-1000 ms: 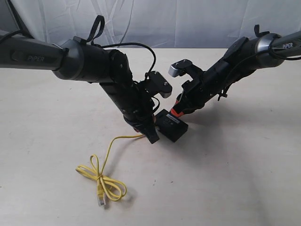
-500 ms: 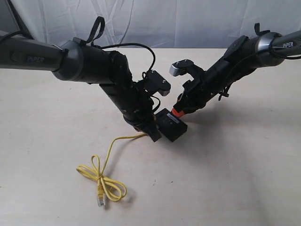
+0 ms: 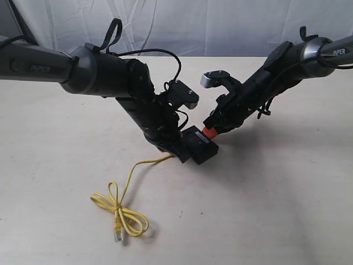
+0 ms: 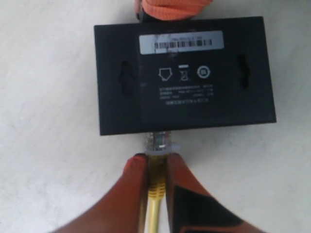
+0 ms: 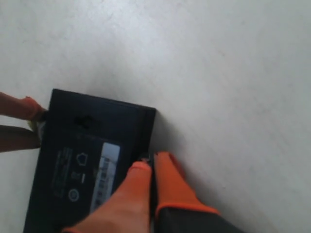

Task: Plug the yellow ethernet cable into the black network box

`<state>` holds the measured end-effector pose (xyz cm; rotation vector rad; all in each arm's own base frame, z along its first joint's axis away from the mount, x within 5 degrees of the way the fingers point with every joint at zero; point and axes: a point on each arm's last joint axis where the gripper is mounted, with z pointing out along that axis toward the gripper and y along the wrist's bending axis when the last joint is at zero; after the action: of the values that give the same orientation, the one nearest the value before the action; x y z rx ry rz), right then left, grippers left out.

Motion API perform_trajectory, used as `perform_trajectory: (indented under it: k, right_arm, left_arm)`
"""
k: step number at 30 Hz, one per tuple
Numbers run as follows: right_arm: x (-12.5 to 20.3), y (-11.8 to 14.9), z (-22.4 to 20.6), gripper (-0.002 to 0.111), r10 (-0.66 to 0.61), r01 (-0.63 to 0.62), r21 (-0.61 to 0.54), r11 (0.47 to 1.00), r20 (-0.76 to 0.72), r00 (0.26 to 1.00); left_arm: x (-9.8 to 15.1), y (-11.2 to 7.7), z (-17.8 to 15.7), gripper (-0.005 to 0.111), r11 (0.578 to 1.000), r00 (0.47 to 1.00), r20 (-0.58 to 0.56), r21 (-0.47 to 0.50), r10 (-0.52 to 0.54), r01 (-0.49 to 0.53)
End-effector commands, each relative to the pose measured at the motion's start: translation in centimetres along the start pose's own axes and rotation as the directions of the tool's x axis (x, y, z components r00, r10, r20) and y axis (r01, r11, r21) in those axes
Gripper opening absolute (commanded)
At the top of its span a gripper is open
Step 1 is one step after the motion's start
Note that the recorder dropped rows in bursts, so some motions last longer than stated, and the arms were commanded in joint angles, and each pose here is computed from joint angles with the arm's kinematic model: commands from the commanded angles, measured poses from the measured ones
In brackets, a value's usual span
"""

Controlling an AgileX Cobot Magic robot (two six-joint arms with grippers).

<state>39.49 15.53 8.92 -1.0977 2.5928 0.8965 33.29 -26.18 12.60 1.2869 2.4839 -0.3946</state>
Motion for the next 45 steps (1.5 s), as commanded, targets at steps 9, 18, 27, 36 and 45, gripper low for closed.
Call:
perform_trajectory:
  k: [9,18,27,36,45]
  right_arm:
    - [0.6,1.2,0.9,-0.001,-0.019,0.014,-0.077,0.997,-0.069,0.997]
    - [0.6,1.0,0.9,-0.001,-0.023,0.019,-0.063,0.998,-0.067,0.997]
    - [0.6,0.9,1.0,-0.001,-0.022,0.020,-0.049,0.999,-0.060,0.998]
    - [0.5,0.8,1.0,-0.001,-0.025,0.022,-0.038,0.999,-0.058,0.998]
    - [0.5,0.8,1.0,-0.001,-0.025,0.022,-0.038,0.999,-0.058,0.998]
  left_arm:
    - [-0.3,0.2,-0.6,0.000,0.998,0.999,-0.005,-0.036,0.048,-0.048]
    - [0.3,0.2,-0.6,0.000,0.998,0.996,-0.064,-0.017,0.064,-0.065]
    - [0.6,1.8,-2.2,0.000,0.998,0.997,-0.074,-0.042,0.037,-0.040]
    - [1.8,1.2,-2.9,0.009,0.996,0.977,-0.196,0.038,0.083,-0.077]
    - [1.2,0.5,-2.3,0.054,0.990,0.987,-0.089,0.058,0.134,-0.130]
